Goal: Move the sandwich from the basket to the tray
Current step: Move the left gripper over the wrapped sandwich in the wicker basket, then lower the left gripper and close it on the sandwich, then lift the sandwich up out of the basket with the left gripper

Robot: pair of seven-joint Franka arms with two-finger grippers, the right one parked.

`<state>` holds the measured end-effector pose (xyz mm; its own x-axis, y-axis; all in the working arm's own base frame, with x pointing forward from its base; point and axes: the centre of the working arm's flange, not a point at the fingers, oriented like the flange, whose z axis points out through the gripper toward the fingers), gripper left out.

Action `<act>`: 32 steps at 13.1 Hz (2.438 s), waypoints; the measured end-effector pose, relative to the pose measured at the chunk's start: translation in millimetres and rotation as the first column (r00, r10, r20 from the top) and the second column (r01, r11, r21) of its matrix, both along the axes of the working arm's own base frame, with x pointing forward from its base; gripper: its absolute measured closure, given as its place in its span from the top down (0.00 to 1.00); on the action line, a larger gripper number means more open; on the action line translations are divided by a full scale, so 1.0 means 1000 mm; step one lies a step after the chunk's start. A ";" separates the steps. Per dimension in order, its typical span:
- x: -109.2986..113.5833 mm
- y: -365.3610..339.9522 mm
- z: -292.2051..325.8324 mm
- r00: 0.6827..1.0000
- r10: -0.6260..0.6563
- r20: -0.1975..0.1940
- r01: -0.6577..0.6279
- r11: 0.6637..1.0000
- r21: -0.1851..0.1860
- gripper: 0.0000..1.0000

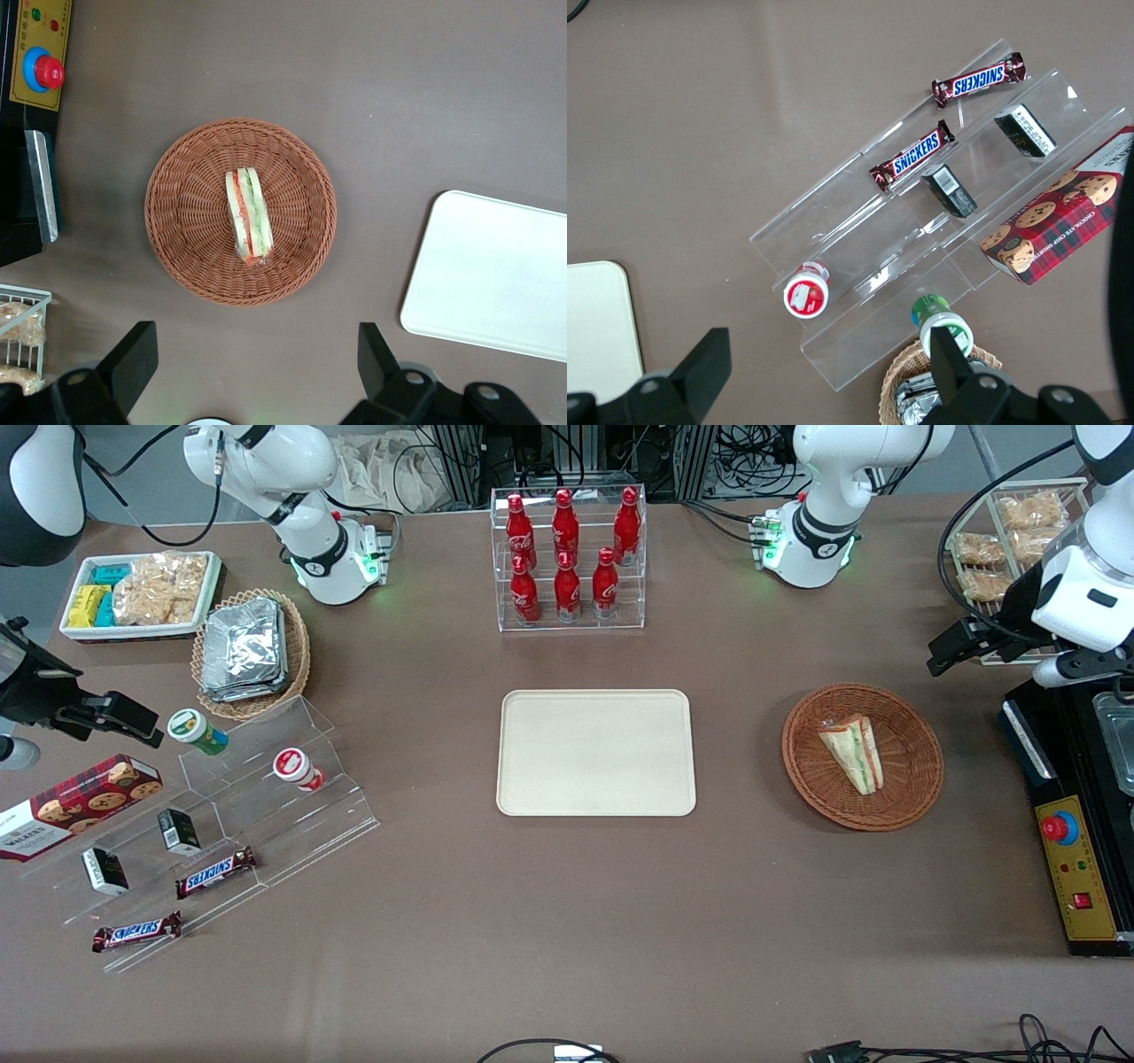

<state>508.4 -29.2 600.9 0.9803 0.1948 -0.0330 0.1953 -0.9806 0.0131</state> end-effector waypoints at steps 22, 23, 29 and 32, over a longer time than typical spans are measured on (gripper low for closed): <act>-0.035 0.027 -0.353 0.998 0.061 0.015 -0.061 0.998 0.005 1.00; -0.038 0.027 -0.367 0.998 0.060 0.003 -0.060 0.998 0.005 1.00; -0.038 0.025 -0.380 0.999 0.051 -0.010 -0.051 0.999 0.006 0.59; -0.036 0.025 -0.373 0.999 0.041 0.002 -0.041 0.999 0.005 0.36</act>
<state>472.7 -4.4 227.4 0.9715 0.2349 -0.0303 0.2353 -0.9719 0.0085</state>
